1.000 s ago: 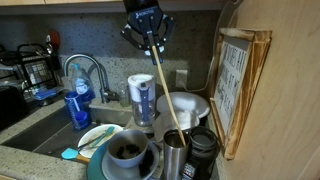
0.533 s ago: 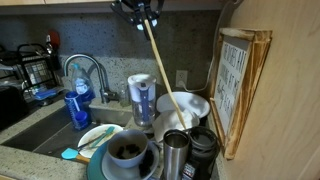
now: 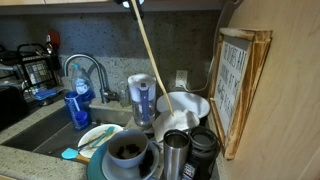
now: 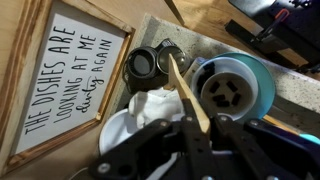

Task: Remove the wooden spatula from the holder and place it inside the white bowl, stir the contents in the bowl using the spatula, place the spatula back in the holder

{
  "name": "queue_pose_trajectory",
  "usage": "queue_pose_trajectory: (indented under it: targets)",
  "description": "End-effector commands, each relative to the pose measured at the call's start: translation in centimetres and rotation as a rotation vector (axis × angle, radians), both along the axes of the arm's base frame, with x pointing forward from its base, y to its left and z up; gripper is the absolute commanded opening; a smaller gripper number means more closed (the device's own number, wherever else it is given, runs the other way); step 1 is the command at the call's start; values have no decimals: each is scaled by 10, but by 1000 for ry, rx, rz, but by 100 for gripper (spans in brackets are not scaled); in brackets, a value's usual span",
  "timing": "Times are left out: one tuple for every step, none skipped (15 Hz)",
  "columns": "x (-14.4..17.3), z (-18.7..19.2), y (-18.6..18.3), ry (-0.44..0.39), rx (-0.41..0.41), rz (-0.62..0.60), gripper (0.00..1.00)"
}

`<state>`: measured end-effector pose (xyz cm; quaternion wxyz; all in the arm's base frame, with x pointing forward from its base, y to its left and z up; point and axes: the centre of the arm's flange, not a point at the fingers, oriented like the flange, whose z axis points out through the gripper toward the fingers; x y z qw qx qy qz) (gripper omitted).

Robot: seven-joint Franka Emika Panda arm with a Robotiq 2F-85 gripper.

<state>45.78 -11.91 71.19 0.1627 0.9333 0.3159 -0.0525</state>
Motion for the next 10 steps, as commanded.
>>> queue_pose_trajectory:
  targets:
    - [5,8,13,6,49,-20,3]
    - [5,7,16,5,60,-19,3]
    - [4,5,19,2,73,-15,3]
    - [4,3,21,-3,84,-16,3]
    - [4,1,24,-12,92,-23,3]
    - [3,-2,26,-23,98,-22,3]
    - [3,-6,29,-33,98,-28,3]
    - [3,-10,33,-40,94,-29,3]
    - [4,-14,35,-43,100,-32,3]
    - [5,-19,38,-43,106,-34,3]
